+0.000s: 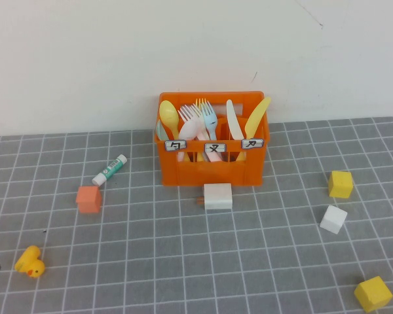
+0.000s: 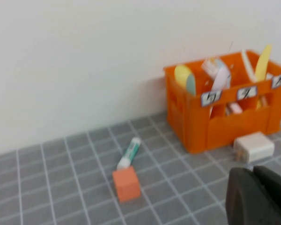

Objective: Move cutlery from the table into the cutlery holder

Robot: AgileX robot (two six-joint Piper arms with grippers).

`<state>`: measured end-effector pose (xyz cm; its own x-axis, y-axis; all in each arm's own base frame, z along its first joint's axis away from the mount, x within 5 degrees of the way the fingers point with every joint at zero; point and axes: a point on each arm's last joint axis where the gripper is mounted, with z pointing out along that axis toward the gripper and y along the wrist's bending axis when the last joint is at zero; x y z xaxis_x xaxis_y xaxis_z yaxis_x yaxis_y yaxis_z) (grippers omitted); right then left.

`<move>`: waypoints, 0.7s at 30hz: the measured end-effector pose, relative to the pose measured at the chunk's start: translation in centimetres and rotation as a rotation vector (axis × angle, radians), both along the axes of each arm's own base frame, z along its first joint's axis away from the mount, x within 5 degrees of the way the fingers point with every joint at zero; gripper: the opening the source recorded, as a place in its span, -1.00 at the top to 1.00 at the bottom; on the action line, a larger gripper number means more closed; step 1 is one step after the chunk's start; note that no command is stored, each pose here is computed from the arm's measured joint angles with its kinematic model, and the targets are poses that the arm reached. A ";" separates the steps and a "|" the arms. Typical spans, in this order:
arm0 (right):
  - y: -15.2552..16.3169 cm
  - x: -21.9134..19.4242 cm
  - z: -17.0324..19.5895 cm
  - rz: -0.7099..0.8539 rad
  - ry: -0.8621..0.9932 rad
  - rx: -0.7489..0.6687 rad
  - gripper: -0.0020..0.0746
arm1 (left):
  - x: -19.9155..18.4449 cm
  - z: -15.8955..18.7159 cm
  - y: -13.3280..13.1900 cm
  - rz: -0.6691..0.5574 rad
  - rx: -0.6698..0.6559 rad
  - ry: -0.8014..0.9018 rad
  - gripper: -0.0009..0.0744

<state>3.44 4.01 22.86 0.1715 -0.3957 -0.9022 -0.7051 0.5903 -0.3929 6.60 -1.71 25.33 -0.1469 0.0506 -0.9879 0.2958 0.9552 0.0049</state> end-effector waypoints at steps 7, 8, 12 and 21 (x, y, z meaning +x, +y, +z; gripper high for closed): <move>0.0 0.0 0.0 0.000 0.006 0.004 0.95 | 0.0 -0.4 0.2 0.025 0.003 0.044 0.98; 0.0 0.0 0.0 -0.001 0.008 0.006 0.95 | 0.0 -0.4 0.2 0.025 0.002 0.044 0.98; 0.0 0.0 0.0 0.000 0.009 0.007 0.95 | 0.0 -0.4 0.2 0.027 0.004 0.047 0.98; 0.0 0.0 -0.1 0.000 0.011 0.006 0.95 | -0.6 -0.6 1.2 0.092 0.038 0.036 0.98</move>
<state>3.42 4.01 22.78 0.1619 -0.3902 -0.9064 -0.7091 0.5927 -0.3818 5.96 -0.55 24.78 -0.1882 0.0726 -0.9794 0.2079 0.9776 0.0325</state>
